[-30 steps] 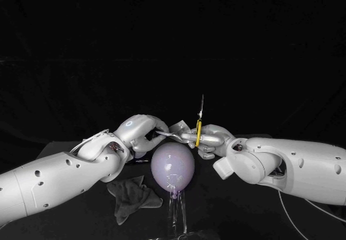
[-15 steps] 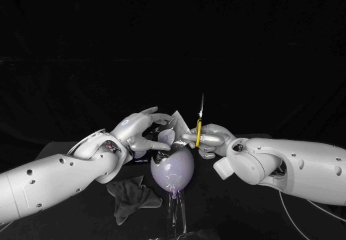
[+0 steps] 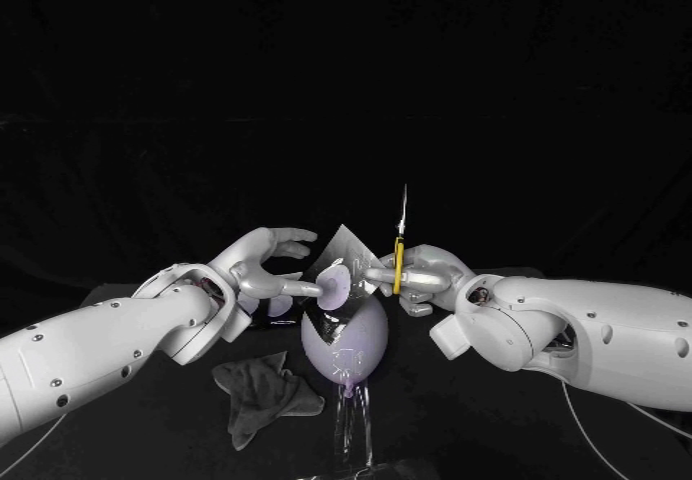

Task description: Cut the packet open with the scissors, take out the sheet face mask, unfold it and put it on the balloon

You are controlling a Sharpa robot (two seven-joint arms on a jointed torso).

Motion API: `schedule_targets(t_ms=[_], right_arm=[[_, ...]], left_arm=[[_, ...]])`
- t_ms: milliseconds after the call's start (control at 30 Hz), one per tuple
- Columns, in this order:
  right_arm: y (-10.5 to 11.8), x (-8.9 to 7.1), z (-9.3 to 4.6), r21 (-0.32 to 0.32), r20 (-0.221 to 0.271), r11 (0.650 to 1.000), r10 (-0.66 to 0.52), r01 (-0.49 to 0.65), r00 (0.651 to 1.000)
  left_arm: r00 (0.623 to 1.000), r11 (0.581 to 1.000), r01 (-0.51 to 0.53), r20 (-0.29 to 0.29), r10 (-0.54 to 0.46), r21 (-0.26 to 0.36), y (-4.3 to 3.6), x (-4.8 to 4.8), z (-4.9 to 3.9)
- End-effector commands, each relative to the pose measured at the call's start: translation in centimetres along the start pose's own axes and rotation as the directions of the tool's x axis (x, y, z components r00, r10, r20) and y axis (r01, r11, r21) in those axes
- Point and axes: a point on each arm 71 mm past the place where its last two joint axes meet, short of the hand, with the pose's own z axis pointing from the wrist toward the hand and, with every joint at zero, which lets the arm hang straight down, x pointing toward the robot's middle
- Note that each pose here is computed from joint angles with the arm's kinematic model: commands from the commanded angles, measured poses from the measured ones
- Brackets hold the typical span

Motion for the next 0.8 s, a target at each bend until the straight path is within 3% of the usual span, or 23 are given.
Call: schedule_targets(t_ms=[33, 400, 567, 800], right_arm=[[0.4, 0.2, -0.1, -0.049, -0.015, 0.998, -0.041, 0.04, 0.999], [0.8, 0.5, -0.5, -0.084, -0.015, 0.996, -0.044, 0.043, 0.999], [1.0, 0.7, -0.7, -0.102, -0.005, 0.994, -0.039, 0.039, 0.999], [1.7, 0.6, -0.5, -0.131, 0.047, 0.991, -0.021, 0.027, 0.999]], left_arm=[[0.958, 0.951, 0.286, 0.022, -0.286, -0.12, 1.23, -0.36, 0.0], [0.903, 0.886, 0.429, 0.092, -0.419, -0.176, 2.8, -1.28, -0.26], [0.883, 0.866, 0.469, 0.078, -0.463, -0.175, 2.88, -1.16, -0.23], [0.817, 0.802, 0.573, 0.034, -0.576, -0.168, 2.5, -0.51, -0.21]])
